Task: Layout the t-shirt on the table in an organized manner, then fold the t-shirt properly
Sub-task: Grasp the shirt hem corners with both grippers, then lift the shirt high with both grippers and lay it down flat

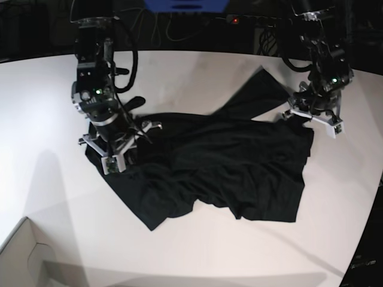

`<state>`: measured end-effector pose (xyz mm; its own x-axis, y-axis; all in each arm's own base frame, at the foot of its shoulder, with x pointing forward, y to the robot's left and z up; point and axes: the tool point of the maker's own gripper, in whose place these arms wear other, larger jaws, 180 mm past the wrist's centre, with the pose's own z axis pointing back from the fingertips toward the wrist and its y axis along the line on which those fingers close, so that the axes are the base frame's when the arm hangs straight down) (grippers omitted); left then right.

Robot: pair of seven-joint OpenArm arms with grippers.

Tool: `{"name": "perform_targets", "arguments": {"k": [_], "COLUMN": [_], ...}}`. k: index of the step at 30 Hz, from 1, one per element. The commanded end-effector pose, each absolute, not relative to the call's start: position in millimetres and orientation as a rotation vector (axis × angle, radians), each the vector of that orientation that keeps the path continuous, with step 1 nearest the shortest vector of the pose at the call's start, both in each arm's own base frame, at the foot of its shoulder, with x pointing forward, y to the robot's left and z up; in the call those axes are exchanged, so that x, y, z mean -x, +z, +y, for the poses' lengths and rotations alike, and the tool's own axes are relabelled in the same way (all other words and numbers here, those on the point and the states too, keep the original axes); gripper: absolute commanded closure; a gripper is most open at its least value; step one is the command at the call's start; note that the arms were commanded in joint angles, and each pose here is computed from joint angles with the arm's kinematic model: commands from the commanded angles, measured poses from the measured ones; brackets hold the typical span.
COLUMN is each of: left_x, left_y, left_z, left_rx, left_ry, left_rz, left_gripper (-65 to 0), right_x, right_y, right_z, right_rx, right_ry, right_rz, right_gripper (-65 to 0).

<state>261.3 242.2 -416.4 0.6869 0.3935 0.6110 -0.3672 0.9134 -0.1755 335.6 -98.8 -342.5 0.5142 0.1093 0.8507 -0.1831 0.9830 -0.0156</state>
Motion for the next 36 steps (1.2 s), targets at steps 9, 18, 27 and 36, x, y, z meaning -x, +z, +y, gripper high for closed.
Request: {"name": "perform_targets", "arguments": {"k": [9, 18, 27, 36], "left_x": [-272.6, -269.9, -305.7, -331.6], "left_y": [-411.6, -449.0, -356.3, -246.6], "left_z": [243.9, 237.2, 233.8, 230.6], "left_rx": [0.045, 0.079, 0.072, 0.053], "left_ry": [0.427, 0.475, 0.420, 0.352], "left_rz": [-0.722, -0.622, -0.893, -1.204], "left_gripper": [-32.9, -3.9, -0.3, -0.3], "right_x": [-343.2, -342.4, -341.9, -348.2], "right_y": [-328.7, -327.7, -269.1, -219.2], "right_z": [-97.3, -97.4, -95.5, -102.8], "right_rx": [-0.087, -0.086, -0.071, -0.024], "right_ry": [0.177, 0.177, 0.267, 0.342], "right_rz": [-1.066, -1.068, -1.225, -1.383], "right_gripper": [0.0, 0.0, 0.0, 0.0]}}
